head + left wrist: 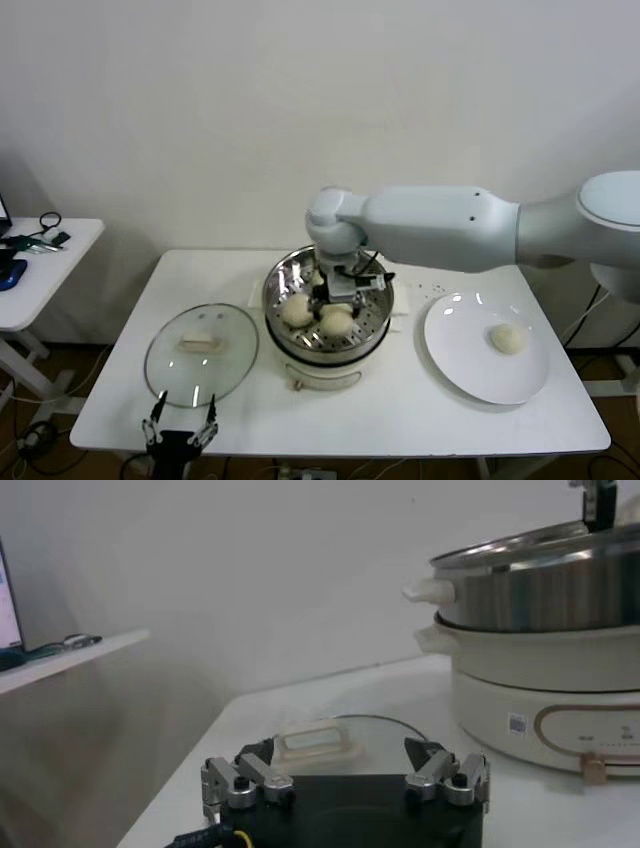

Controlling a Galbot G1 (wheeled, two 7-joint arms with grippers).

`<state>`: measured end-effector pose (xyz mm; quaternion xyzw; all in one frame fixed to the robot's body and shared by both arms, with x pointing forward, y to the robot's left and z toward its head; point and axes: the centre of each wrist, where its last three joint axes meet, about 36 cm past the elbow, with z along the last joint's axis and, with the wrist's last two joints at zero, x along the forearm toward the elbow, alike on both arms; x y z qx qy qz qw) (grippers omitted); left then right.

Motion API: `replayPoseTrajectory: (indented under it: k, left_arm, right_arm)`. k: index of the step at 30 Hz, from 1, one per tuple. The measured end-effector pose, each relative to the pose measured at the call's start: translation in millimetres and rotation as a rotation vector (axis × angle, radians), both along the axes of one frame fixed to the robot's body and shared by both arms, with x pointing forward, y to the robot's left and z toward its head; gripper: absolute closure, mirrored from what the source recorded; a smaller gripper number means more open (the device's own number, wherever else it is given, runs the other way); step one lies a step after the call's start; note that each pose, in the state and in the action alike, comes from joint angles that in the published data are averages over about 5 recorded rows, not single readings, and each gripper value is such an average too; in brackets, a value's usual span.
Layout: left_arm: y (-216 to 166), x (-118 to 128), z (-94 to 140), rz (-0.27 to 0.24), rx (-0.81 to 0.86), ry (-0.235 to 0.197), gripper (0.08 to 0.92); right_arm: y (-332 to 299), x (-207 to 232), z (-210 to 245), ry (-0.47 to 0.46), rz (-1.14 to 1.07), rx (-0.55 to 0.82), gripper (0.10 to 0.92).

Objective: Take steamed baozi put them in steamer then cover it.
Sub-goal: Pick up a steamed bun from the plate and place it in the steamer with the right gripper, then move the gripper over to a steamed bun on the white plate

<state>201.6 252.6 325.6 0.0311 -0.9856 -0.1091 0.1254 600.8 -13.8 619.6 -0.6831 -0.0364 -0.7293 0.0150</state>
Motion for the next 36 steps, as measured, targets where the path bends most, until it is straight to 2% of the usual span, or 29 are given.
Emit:
replayPoseTrajectory:
  k: [7,13,24,31,36]
  left_arm:
    - [-0.2,-0.6,-1.2,0.004,-0.008,0.002,0.177]
    - [1.2,-0.3,-0.9,0.004,-0.007,-0.002,0.177]
    - [2.6,-0.1,2.4,0.001,-0.003,-0.009,0.177]
    - [5.7,-2.7,1.6,0.000,0.006,-0.003,0.177]
    - [7.6,-1.2,2.9,0.001,0.006,-0.011,0.177]
  right_arm:
    - [3.7,-5.5,-13.3,0.017,0.019,-0.014,0.306]
    - [5.0,-5.1,-19.3,0.022,0.013,-0.012,0.210]
    - [-4.6,5.5,0.0,-0.003,-0.026,0.020,0.199]
    - [-39.6,27.2,26.6,-0.031,-0.155,0.054,0.200]
    - [-86.6,44.0,42.3,-0.049,-0.370,0.151,0.200]
